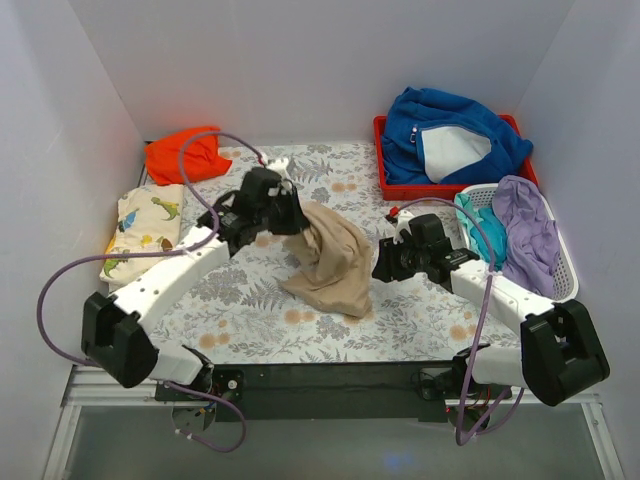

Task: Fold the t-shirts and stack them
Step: Flatten the tshirt out

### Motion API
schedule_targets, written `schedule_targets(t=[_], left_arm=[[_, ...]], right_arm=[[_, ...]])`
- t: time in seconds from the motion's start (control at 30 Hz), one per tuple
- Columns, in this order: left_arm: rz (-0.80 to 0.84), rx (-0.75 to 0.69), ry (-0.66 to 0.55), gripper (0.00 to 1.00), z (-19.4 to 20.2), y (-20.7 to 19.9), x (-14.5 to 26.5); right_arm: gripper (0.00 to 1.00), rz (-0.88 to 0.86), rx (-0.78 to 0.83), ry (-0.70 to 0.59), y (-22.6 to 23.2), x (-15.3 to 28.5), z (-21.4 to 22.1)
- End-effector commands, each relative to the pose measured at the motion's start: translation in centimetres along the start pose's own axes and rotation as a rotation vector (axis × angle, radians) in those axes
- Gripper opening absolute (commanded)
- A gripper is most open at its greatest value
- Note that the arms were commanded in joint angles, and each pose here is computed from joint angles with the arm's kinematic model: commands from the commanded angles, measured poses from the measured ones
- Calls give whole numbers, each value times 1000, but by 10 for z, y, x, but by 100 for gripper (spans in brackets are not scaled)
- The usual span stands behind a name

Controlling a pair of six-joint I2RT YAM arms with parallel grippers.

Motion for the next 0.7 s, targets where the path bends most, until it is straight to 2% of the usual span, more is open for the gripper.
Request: schedule_targets(t=[0.0, 0.03, 0.1, 0.27, 0.4, 0.57, 0.67], left_arm=[[-62, -91, -255, 0, -61, -9, 86], [-70, -109, -297, 0, -76, -7, 99], [-132, -90, -305, 0, -82, 2, 103], [-184, -20, -273, 0, -86, 41, 80], [-164, -3, -243, 0, -85, 48, 65], [-151, -12, -262, 0, -89, 51, 53], [-146, -19, -247, 0, -95, 52, 41]], right_arm=[[48, -78, -14, -23, 6, -3, -1], [48, -95, -14, -15, 6, -4, 0], [48, -130, -13, -9, 8, -9, -3], [50, -236, -40, -2, 17, -17, -15], [52, -390, -39, -35, 36, -18, -22], [55, -473, 17, 1, 77, -20, -17], [56, -437, 76, 33, 100, -36, -7]])
Point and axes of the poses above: each gripper's point midway between its finger pads, its own x axis back along the fingers, its own y axis along the line the jaws close on, z = x × y, the point moved 10 cm from there along x, back along the fingers, and after that the axes turned 3 degrees about -x, right-handed, at the moved point
